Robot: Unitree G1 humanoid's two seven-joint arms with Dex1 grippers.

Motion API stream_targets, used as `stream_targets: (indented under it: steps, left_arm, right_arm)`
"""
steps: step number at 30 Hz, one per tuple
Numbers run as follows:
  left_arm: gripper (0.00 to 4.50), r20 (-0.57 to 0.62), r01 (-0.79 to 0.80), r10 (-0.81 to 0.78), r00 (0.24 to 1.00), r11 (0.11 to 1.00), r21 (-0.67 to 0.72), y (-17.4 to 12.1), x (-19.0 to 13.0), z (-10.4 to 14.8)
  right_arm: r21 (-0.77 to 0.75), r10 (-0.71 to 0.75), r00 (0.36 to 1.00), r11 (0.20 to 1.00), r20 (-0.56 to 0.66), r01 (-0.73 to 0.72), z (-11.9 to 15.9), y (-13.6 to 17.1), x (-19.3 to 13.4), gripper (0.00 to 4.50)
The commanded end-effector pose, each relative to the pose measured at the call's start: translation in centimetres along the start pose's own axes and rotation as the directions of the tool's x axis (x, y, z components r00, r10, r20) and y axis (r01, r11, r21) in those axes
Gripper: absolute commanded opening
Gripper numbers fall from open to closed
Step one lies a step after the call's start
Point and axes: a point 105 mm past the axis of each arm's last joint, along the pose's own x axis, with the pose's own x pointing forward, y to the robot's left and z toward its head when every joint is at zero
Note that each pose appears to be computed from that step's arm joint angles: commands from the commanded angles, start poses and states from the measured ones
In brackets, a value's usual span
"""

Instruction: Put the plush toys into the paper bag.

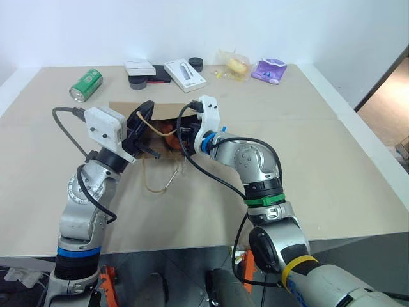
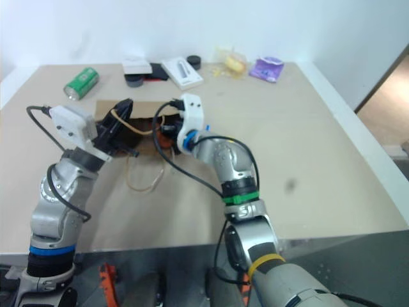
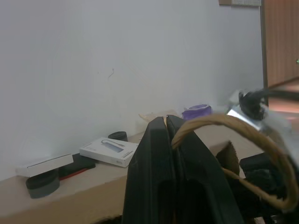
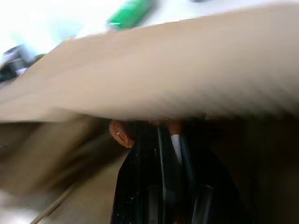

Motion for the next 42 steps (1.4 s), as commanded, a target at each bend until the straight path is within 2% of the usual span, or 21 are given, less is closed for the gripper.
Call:
stream_targets:
  steps: [1,4,7,11,16,22,25,26,29,30,32,34,39,40,41,42]
  left_arm:
    - [0.0,0.049,-0.02,0.019,0.999,1.0,0.019,0.2,-0.1,1.6]
    - [0.0,0.046,-0.026,0.025,0.999,1.0,0.014,0.4,0.0,1.6]
    - [0.0,0.042,-0.023,0.022,0.999,1.0,0.011,0.3,0.0,1.5]
    - [0.0,0.038,-0.021,0.021,0.999,1.0,0.004,0.3,0.1,1.4]
    - [0.0,0.029,-0.049,0.051,0.998,0.998,-0.041,1.0,0.4,1.2]
    - [0.0,0.016,-0.065,0.066,0.998,0.995,-0.075,1.5,0.6,1.1]
    - [0.0,0.018,-0.077,0.079,0.997,0.993,-0.086,2.0,0.8,1.2]
    - [0.0,0.018,-0.08,0.082,0.996,0.993,-0.089,2.1,0.9,1.2]
    - [0.0,0.02,-0.082,0.084,0.996,0.992,-0.094,2.4,1.1,1.3]
    - [0.0,0.02,-0.083,0.085,0.996,0.992,-0.095,2.5,1.1,1.3]
    - [0.0,0.022,-0.083,0.085,0.996,0.992,-0.098,2.6,1.2,1.3]
    - [0.0,0.023,-0.079,0.082,0.996,0.992,-0.101,2.6,1.3,1.3]
    - [0.0,0.028,-0.077,0.08,0.996,0.991,-0.107,2.7,1.6,1.4]
    - [0.0,0.029,-0.078,0.082,0.996,0.991,-0.108,2.8,1.7,1.4]
    - [0.0,0.029,-0.079,0.083,0.996,0.991,-0.108,2.8,1.7,1.4]
    - [0.0,0.029,-0.08,0.084,0.996,0.991,-0.109,2.9,1.7,1.4]
  right_arm:
    - [-0.002,-0.051,0.998,0.999,0.033,0.051,0.5,-0.6,0.0,0.02]
    - [0.04,-0.135,0.988,0.99,0.076,0.133,1.1,-2.0,-0.2,0.02]
    - [-0.007,-0.083,0.992,0.996,0.091,0.084,1.5,-0.7,-0.3,0.02]
    - [-0.084,0.038,0.994,0.996,0.106,-0.029,2.0,1.5,-1.1,1.83]
    - [-0.193,0.145,0.987,0.973,0.067,-0.13,2.1,2.3,-3.7,4.44]
    - [-0.33,0.3,0.954,0.902,0.014,-0.279,2.8,2.8,-8.3,4.49]
    - [-0.413,0.326,0.945,0.861,0.004,-0.295,3.6,1.0,-11.7,4.49]
    - [-0.418,0.294,0.956,0.87,0.017,-0.26,3.9,-0.2,-12.2,4.49]
    - [-0.427,0.016,1.0,0.904,-0.007,-0.017,3.6,-6.4,-12.6,4.49]
    - [-0.453,-0.097,0.995,0.889,-0.033,0.072,3.0,-8.9,-12.8,4.49]
    - [-0.494,-0.229,0.97,0.854,-0.076,0.163,1.7,-12.1,-13.3,4.49]
    - [-0.495,-0.258,0.961,0.851,-0.101,0.177,0.7,-13.3,-13.2,4.49]
    - [-0.467,-0.258,0.958,0.867,-0.123,0.173,-0.7,-14.0,-12.2,4.49]
    - [-0.462,-0.256,0.96,0.869,-0.111,0.178,-0.5,-14.1,-12.1,3.95]
    - [-0.459,-0.255,0.962,0.87,-0.103,0.181,-0.4,-14.1,-12.0,3.71]
    - [-0.452,-0.248,0.964,0.873,-0.094,0.18,-0.2,-14.0,-12.0,3.19]
